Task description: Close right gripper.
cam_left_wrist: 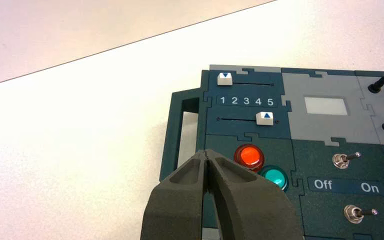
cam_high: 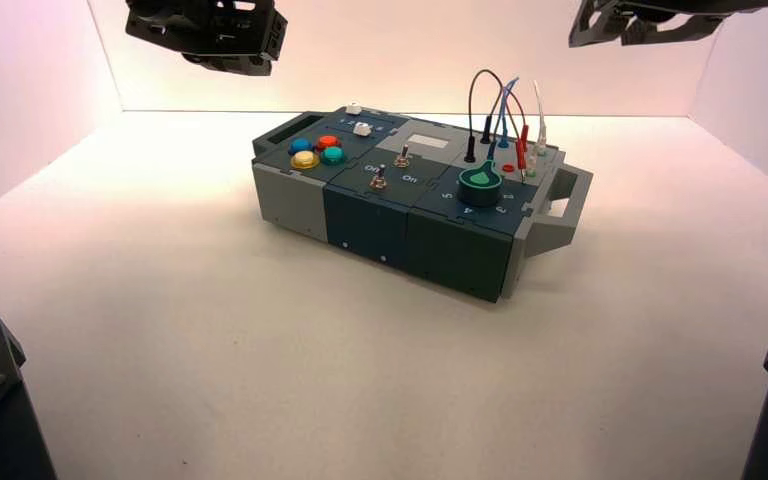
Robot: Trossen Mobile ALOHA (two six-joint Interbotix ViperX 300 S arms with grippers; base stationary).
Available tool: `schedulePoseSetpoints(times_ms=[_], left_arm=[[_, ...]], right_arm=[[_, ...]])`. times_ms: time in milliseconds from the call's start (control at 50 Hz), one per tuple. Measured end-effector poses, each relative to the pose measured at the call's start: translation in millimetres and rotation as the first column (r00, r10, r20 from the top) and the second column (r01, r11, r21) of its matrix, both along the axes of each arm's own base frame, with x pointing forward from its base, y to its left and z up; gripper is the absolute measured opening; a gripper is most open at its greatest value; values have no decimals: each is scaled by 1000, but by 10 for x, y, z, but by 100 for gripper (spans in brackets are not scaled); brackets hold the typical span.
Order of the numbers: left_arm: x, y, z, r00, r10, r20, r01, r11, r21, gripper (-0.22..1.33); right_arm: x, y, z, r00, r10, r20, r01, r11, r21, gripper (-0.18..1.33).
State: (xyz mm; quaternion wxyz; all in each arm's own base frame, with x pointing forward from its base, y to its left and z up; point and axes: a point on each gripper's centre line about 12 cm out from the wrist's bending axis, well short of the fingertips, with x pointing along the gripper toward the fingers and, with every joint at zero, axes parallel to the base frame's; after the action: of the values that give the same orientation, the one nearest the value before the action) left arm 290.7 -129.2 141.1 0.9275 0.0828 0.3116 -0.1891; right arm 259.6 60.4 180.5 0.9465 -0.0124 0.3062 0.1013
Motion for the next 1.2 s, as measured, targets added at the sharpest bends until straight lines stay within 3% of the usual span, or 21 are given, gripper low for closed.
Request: schedulePoseSetpoints(times_ms=[160, 180, 200, 220, 360, 420, 440, 460, 520, 1200], left_arm=[[0, 0, 0, 1000, 1, 0, -1, 1000, -1, -16], [0, 0, 0, 1000, 1, 0, -1, 1000, -1, -16], [0, 0, 0, 1000, 0, 0, 0, 1000, 0, -16], [0, 0, 0, 1000, 0, 0, 0, 1000, 0, -16], [0, 0, -5, 1000, 0, -1, 0, 1000, 1, -16], [0, 0, 0, 1000, 0, 0, 0, 1000, 0, -16], [0, 0, 0, 1000, 0, 0, 0, 1000, 0, -16], [-1, 0, -6, 1000, 1, -3, -1, 1000, 0, -16], [0, 0, -5, 1000, 1, -2, -1, 1000, 0, -16], [0, 0, 5, 1000, 0, 1, 0, 1000, -1, -16]], right_arm=[[-5, 7, -5, 1000, 5, -9, -5, 1000, 2, 91], [-7, 8, -7, 1000, 7, -12, -7, 1000, 2, 83], [-14, 13, -15, 1000, 9, -21, -9, 1000, 6, 58], [-17, 15, -18, 1000, 12, -25, -12, 1000, 5, 48], [-30, 23, -31, 999, 18, -40, -18, 1000, 8, 37], [-32, 24, -34, 999, 19, -43, -18, 1000, 10, 13], [-32, 24, -34, 999, 19, -43, -18, 1000, 10, 13], [-36, 24, -39, 999, 18, -45, -17, 1000, 11, -4], [-36, 27, -37, 999, 20, -48, -19, 1000, 12, -15], [-40, 30, -42, 998, 23, -53, -22, 1000, 12, -14]])
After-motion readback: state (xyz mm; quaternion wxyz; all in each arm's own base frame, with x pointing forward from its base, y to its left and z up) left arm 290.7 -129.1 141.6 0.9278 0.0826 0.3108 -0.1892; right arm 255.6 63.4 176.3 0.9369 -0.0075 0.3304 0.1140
